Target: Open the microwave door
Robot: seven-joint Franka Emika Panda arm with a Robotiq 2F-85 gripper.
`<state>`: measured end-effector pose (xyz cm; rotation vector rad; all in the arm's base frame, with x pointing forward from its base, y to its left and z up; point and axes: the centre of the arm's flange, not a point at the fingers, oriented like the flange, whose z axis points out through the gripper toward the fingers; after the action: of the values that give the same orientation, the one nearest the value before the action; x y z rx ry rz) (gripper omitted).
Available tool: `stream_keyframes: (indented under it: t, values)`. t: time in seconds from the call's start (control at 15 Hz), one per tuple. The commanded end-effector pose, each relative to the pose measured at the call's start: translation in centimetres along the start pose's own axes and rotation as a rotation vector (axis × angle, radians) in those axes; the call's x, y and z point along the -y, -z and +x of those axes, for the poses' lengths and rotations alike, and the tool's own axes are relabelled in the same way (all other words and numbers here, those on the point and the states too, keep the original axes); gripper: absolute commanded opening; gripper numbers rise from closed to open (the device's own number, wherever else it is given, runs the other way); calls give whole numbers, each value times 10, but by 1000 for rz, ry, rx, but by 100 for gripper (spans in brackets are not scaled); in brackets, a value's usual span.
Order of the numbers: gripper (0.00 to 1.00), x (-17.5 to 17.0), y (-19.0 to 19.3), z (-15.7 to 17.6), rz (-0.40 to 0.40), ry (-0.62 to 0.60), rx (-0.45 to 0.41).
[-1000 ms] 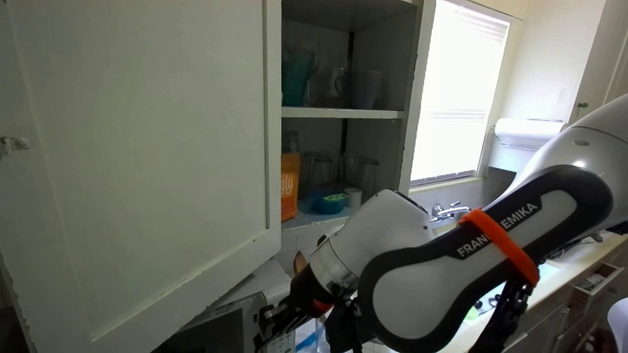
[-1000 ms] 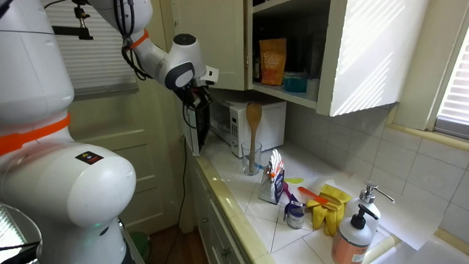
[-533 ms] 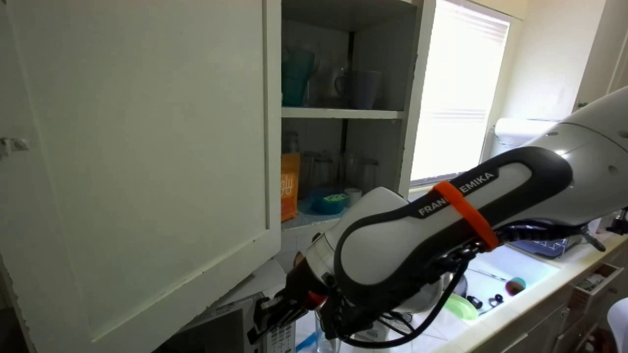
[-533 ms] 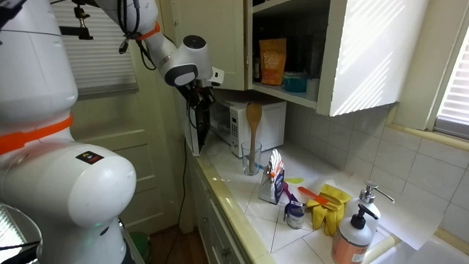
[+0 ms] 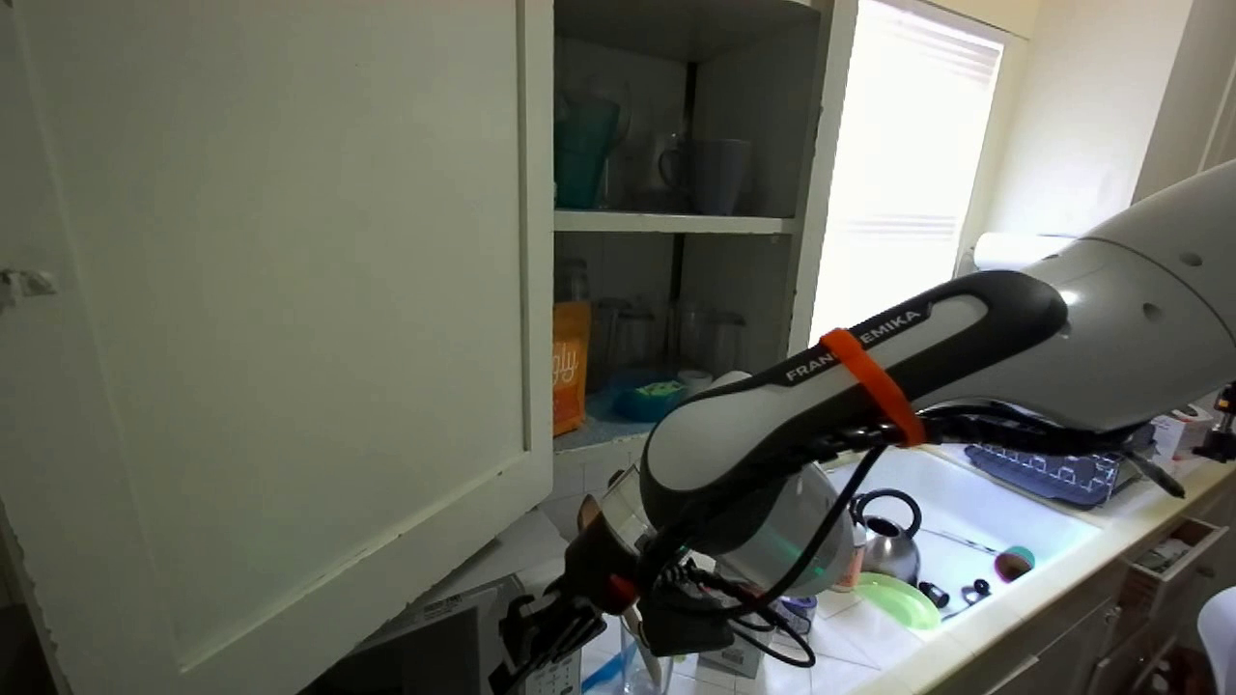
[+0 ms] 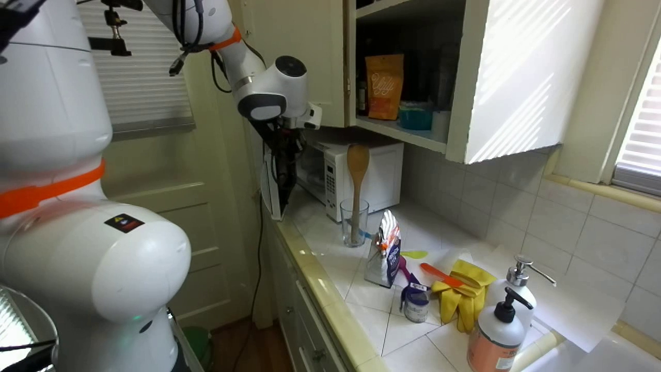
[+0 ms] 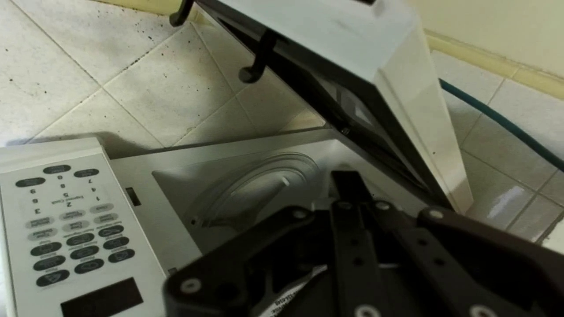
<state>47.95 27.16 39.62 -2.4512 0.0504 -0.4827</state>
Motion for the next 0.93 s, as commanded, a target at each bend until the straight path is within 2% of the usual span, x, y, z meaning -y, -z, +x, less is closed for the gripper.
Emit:
stream_keyframes:
  t: [0.0,0.27,0.67,0.8,0.87]
  values:
    - [0,-11,-14,1,43,0,57]
    - [0,-7,-25,-4,69,36,114]
    - [0,15,-35,-14,155,184,209]
    - [0,15,-36,-16,150,195,214]
    - [0,13,-36,-16,119,187,205]
